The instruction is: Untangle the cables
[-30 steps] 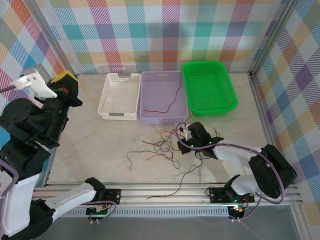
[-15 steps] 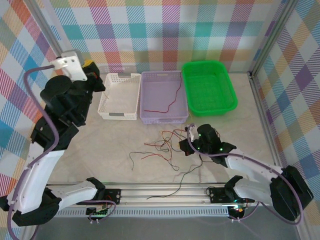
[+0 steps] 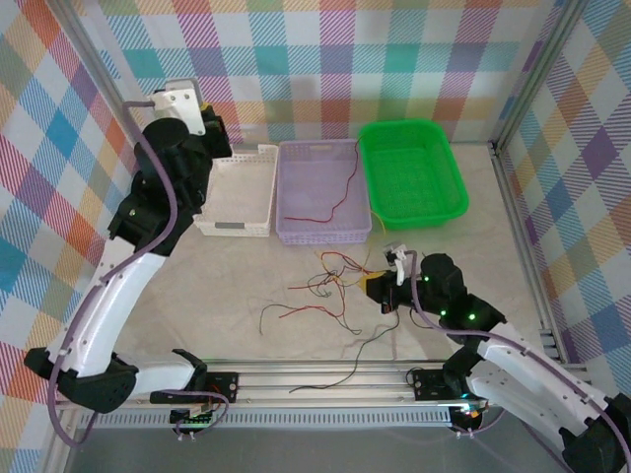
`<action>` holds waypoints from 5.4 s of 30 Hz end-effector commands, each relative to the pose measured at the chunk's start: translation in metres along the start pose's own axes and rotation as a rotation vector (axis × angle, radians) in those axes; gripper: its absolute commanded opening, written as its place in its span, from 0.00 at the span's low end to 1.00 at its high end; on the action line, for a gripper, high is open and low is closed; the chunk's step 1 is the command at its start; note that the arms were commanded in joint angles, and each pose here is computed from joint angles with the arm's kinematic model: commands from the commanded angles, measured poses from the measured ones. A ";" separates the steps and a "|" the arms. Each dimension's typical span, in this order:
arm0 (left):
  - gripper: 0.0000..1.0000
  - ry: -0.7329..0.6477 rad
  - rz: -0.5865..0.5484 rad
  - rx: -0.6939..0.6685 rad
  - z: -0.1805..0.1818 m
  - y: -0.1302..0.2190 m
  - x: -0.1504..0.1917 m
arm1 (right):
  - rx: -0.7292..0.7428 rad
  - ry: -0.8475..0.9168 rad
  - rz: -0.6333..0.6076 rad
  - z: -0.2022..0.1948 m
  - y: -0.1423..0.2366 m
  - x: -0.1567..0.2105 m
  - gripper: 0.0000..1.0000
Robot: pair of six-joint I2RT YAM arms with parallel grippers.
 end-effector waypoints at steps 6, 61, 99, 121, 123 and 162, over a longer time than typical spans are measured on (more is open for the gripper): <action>0.00 0.109 0.011 -0.001 0.008 -0.040 0.005 | -0.044 -0.016 0.010 0.010 0.010 0.004 0.00; 0.00 0.271 0.261 -0.053 0.040 -0.129 0.157 | -0.110 -0.060 0.030 0.016 -0.002 0.002 0.00; 0.90 0.472 0.711 -0.050 0.053 -0.155 0.264 | -0.060 -0.084 0.068 0.022 -0.006 -0.020 0.00; 0.99 0.660 0.764 0.097 0.025 -0.044 0.229 | -0.086 -0.097 0.057 0.031 -0.010 -0.042 0.00; 0.98 0.702 0.754 0.153 0.019 -0.019 0.234 | -0.105 -0.102 0.056 0.032 -0.013 -0.043 0.00; 0.38 0.617 0.980 0.886 -0.077 0.166 0.325 | 0.025 -0.116 -0.024 0.013 -0.027 -0.062 0.00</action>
Point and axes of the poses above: each hand's point on the last joint's axis, 136 mm out from that joint toward the fingers, its own y axis back along the fingers, its own z axis along the line the jaws close on, x = y × z, the point moved 4 cm from there along y, back along the fingers, and after that the axes turned 3 degrees about y, right-handed, at the moved point
